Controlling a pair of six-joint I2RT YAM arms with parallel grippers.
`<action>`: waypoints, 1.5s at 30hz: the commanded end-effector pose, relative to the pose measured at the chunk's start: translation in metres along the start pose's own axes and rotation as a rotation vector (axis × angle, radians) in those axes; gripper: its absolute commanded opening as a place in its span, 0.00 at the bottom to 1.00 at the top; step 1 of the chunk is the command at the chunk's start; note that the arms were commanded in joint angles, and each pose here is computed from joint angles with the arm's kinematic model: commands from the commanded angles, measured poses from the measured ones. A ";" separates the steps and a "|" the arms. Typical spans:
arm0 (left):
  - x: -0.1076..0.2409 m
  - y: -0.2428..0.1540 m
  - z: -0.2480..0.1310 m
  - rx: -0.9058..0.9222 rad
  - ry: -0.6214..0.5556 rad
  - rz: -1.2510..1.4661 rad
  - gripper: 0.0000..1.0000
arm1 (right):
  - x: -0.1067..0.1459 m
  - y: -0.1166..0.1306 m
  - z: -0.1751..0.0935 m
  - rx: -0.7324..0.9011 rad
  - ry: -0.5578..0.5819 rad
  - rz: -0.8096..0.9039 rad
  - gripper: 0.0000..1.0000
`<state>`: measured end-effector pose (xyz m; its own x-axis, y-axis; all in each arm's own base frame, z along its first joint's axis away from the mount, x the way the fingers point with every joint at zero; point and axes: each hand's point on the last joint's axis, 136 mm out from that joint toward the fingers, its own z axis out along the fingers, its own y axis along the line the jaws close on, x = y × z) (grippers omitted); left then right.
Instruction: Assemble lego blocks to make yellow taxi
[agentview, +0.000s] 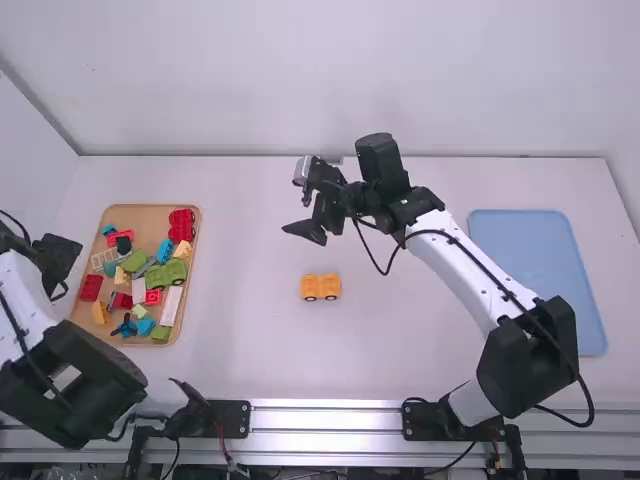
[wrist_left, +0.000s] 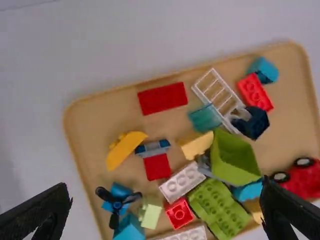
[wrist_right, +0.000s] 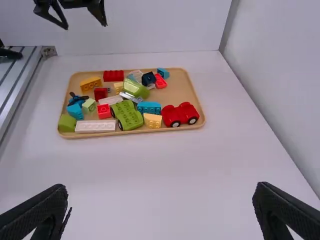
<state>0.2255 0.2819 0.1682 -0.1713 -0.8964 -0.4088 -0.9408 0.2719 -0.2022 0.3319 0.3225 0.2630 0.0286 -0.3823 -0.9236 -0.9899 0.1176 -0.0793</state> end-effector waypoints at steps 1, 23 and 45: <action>-0.002 -0.019 0.005 0.102 0.042 0.180 0.99 | -0.012 -0.007 -0.003 0.027 -0.010 -0.026 0.99; 0.051 -0.020 0.120 -0.127 0.426 0.990 0.52 | -0.014 -0.015 -0.004 0.062 -0.013 -0.040 0.99; 0.076 -0.034 0.165 0.099 0.332 0.945 0.52 | -0.010 -0.022 -0.005 0.103 0.008 -0.014 0.99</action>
<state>0.2936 0.2717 0.0052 -0.9246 -0.3320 -0.1868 -0.3429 0.9389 0.0286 0.3497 0.3167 0.2617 0.0156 -0.4087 -0.9125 -0.9727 0.2050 -0.1085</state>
